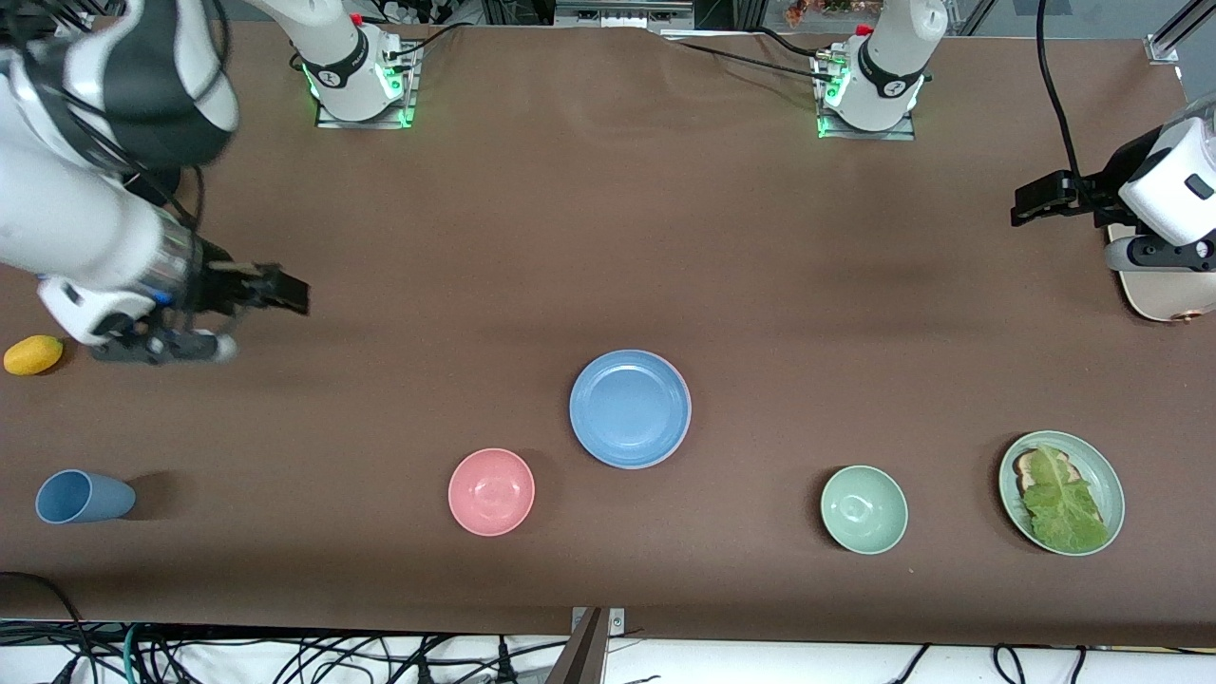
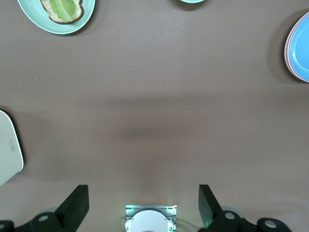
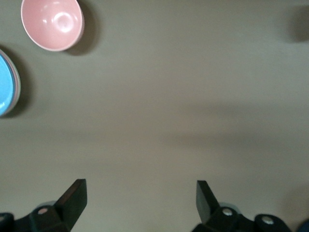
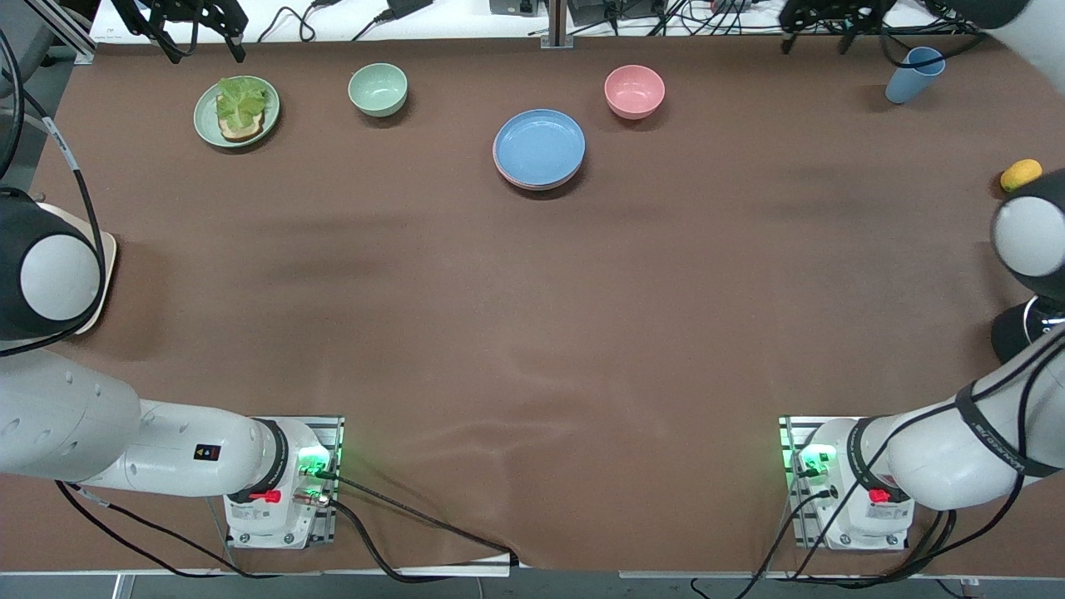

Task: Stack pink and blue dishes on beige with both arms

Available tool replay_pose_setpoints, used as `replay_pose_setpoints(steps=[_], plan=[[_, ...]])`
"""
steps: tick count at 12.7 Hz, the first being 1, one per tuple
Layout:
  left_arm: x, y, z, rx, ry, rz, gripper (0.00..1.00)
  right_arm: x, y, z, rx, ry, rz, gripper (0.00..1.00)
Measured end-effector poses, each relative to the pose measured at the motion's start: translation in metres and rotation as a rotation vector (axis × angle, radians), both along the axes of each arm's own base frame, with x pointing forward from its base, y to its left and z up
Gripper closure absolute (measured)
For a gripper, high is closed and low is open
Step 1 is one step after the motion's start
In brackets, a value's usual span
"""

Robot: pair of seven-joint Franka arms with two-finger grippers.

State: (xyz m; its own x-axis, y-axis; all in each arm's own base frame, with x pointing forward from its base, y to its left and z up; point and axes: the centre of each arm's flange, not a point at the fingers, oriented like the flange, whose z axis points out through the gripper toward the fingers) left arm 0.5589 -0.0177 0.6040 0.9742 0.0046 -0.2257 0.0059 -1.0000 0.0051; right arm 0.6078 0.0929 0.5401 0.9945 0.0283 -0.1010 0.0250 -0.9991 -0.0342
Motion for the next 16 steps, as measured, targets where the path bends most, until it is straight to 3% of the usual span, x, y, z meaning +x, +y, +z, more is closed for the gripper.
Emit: replay_pose_setpoints(steps=[2,5,16], plan=[[0.0,0.0,0.0,0.0,0.0,0.0,0.0,-0.025,-0.018,0.025,-0.007,0.002,0.017,0.0],[0.0,0.0,0.0,0.0,0.0,0.001,0.0,-0.044,-0.023,0.047,-0.014,-0.006,0.045,0.0],[0.0,0.002,0.0,0.0,-0.001,0.003,0.0,-0.047,-0.035,0.062,-0.014,-0.016,0.056,0.0]])
